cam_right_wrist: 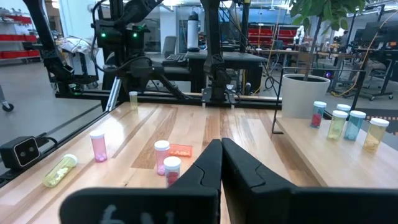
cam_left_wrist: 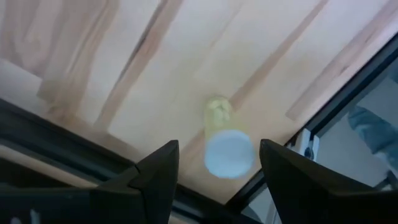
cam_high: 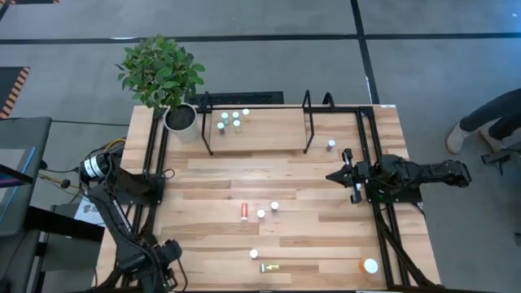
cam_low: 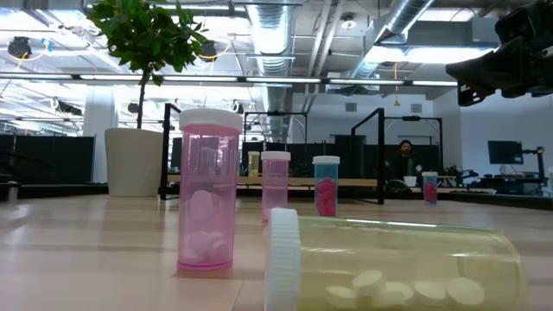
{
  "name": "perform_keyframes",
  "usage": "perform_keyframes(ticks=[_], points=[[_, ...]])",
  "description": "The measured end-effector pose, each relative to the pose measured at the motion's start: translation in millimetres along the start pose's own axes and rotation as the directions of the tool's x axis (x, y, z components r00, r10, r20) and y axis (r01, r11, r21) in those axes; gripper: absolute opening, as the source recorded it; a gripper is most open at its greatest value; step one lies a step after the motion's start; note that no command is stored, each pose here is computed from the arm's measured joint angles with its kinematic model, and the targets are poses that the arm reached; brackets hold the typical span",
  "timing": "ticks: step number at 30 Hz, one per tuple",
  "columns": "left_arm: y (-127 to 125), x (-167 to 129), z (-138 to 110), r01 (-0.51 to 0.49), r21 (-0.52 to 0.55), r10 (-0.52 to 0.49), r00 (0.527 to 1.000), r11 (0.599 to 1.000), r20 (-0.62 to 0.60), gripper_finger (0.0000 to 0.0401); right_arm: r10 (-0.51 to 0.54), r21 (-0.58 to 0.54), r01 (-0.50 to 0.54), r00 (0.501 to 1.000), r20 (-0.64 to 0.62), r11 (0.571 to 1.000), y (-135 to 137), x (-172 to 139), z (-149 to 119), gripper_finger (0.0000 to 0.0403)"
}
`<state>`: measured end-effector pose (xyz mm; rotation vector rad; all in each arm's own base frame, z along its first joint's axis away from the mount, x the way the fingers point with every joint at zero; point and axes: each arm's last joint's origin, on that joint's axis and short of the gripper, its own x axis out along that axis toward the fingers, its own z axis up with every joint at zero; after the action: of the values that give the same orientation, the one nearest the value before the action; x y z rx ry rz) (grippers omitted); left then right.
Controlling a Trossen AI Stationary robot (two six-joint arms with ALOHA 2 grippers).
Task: Pick and place medicine bottles onto shelf by color
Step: Put the yellow pill bottle on the shelf
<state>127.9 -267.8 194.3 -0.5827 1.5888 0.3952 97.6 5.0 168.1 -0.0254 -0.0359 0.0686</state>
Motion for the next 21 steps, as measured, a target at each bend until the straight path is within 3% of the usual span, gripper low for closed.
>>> perform_keyframes(ticks=[12, 21], points=[[0.4, 1.0, 0.5, 0.000, 0.016, 0.000, 1.000, 1.000, 0.006, 0.0210, 0.000, 0.000, 0.000, 1.000, 0.000, 1.000, 0.0, 0.0, 0.0, 0.0026], [-2.2, 0.8, 2.0, 0.022, -0.029, -0.022, 1.000, 0.999, -0.005, 0.0210, 0.000, 0.000, 0.000, 1.000, 0.000, 1.000, 0.0, 0.0, 0.0, 0.0026]])
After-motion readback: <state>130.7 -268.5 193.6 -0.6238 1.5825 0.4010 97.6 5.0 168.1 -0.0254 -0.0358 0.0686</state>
